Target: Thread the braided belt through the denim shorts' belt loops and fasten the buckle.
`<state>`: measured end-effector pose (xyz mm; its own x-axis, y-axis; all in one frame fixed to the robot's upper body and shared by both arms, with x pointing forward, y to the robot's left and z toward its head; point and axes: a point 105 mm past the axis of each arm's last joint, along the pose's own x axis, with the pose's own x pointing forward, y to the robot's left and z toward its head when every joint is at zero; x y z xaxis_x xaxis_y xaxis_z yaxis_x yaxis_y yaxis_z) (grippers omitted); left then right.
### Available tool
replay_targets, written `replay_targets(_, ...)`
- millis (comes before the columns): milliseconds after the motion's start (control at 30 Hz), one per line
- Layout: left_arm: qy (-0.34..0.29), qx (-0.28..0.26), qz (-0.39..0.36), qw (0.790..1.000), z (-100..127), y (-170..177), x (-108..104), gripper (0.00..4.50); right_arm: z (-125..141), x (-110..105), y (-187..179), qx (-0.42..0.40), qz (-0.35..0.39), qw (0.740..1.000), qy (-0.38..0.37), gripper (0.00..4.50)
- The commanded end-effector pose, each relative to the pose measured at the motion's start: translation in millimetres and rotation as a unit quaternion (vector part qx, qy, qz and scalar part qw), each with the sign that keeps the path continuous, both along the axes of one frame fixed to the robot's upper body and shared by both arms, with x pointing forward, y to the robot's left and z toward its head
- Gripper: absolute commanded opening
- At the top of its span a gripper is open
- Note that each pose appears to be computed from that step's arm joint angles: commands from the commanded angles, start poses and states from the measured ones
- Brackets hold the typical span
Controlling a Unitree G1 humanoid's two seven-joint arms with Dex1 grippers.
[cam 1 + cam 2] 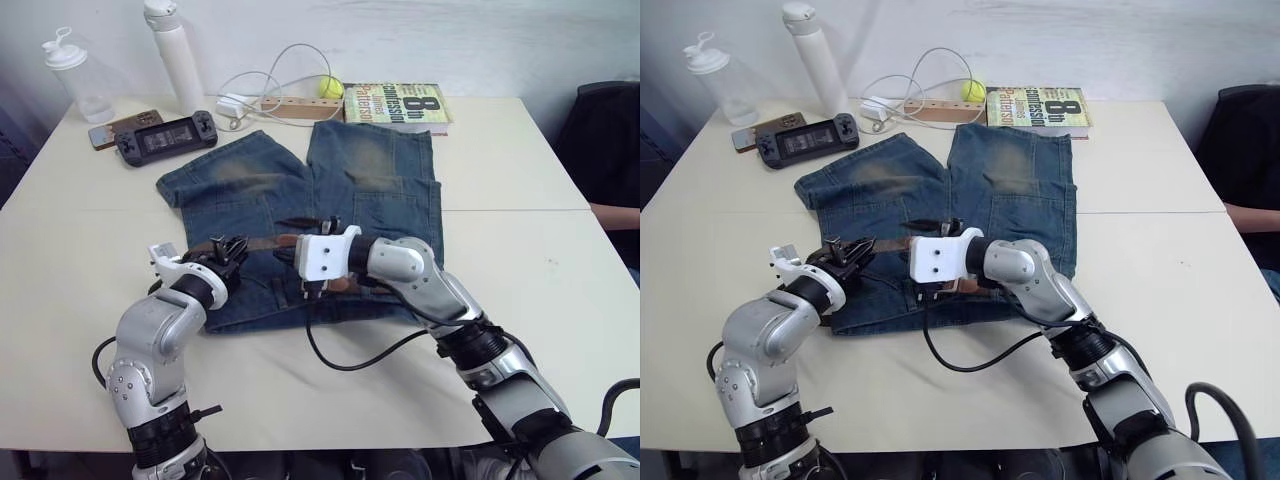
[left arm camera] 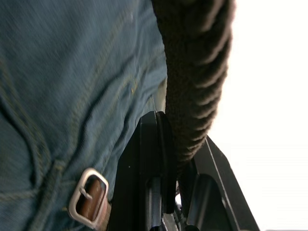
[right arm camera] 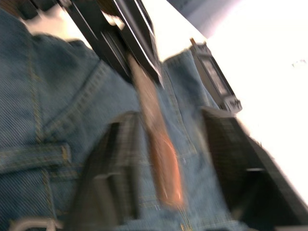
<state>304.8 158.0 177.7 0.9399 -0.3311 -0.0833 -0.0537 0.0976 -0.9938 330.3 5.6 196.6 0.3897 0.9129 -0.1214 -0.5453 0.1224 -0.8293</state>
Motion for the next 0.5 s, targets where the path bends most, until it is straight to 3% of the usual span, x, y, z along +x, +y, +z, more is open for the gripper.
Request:
replay_targets(33, -0.041, 0.036, -0.012, 0.998, 10, 4, -3, 0.0, 24, -21, -25, 0.006, 0.062, 0.996, 0.061, 4.37)
replay_targets(233, -0.061, 0.131, -0.037, 0.989, 0, 30, -12, 0.0, 32, -55, -56, -0.033, 0.12, 0.952, 0.279, 4.45)
replay_targets(400, -0.055, 0.188, -0.052, 0.979, -11, 63, -23, 0.0, 42, -59, -71, -0.046, 0.099, 0.93, 0.352, 4.45)
replay_targets(500, -0.041, 0.209, -0.075, 0.974, -24, 61, -35, 0.0, 45, -57, -81, -0.056, 0.072, 0.918, 0.385, 4.45)
